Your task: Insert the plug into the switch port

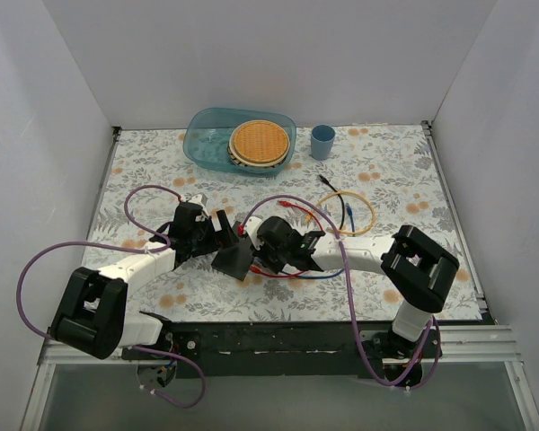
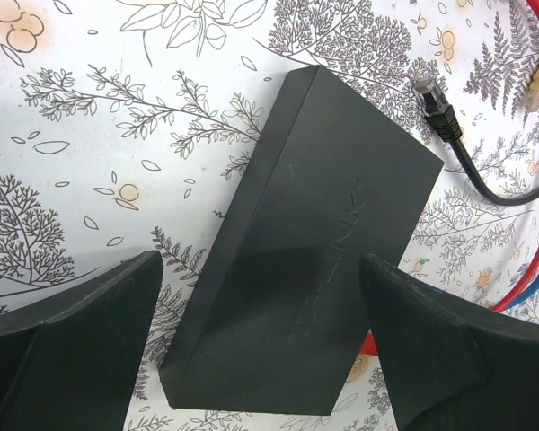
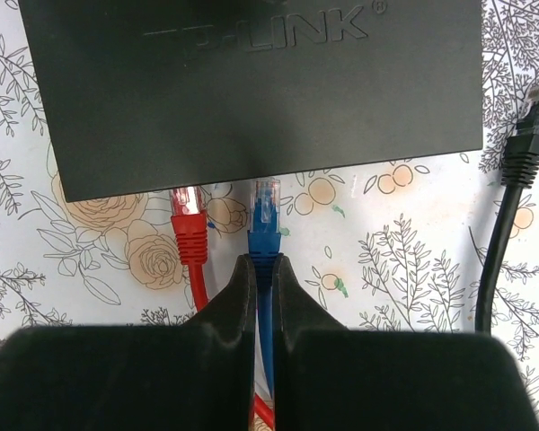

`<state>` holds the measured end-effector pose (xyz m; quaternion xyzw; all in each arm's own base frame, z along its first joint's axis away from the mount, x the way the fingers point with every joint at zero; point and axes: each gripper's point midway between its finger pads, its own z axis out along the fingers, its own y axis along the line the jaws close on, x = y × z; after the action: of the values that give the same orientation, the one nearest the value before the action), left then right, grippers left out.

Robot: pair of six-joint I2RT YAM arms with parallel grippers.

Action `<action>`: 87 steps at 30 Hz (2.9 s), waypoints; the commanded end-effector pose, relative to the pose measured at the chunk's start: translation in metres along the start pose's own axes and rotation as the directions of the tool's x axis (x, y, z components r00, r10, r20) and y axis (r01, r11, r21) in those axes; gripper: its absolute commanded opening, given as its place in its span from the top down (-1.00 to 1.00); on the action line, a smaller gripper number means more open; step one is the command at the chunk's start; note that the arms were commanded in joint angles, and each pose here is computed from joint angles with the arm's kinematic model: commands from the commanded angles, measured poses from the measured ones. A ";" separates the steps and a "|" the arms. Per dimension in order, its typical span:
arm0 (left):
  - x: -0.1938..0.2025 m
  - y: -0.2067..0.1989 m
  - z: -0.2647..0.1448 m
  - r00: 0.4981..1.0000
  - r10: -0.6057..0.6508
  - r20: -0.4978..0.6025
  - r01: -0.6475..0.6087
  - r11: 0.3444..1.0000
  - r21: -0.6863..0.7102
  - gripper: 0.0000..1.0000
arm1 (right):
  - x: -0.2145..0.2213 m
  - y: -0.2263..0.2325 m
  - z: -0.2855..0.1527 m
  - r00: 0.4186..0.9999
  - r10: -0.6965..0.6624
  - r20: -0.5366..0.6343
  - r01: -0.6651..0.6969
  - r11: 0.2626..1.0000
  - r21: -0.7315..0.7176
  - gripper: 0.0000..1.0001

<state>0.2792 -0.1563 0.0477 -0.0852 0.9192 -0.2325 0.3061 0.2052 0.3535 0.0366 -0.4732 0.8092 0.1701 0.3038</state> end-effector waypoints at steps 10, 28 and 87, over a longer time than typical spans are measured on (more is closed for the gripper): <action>0.001 -0.001 0.001 1.000 -0.004 0.000 0.004 1.000 0.023 -0.80 | -0.024 0.010 0.005 0.998 -0.012 0.061 0.013 1.000 -0.019 0.97; 0.009 -0.003 0.001 1.000 -0.004 -0.019 0.004 0.999 0.048 -0.78 | -0.044 0.006 0.005 0.992 -0.014 0.129 0.011 1.000 0.020 0.97; 0.031 -0.011 0.010 0.992 0.083 -0.098 -0.066 0.985 0.159 -0.53 | -0.090 0.026 0.003 0.944 -0.152 0.294 0.184 0.980 -0.083 0.97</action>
<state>0.2836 -0.1686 0.0408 -0.0230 0.9070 -0.2757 0.3176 0.2196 0.3680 0.0334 -0.4998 0.7808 0.1535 0.3420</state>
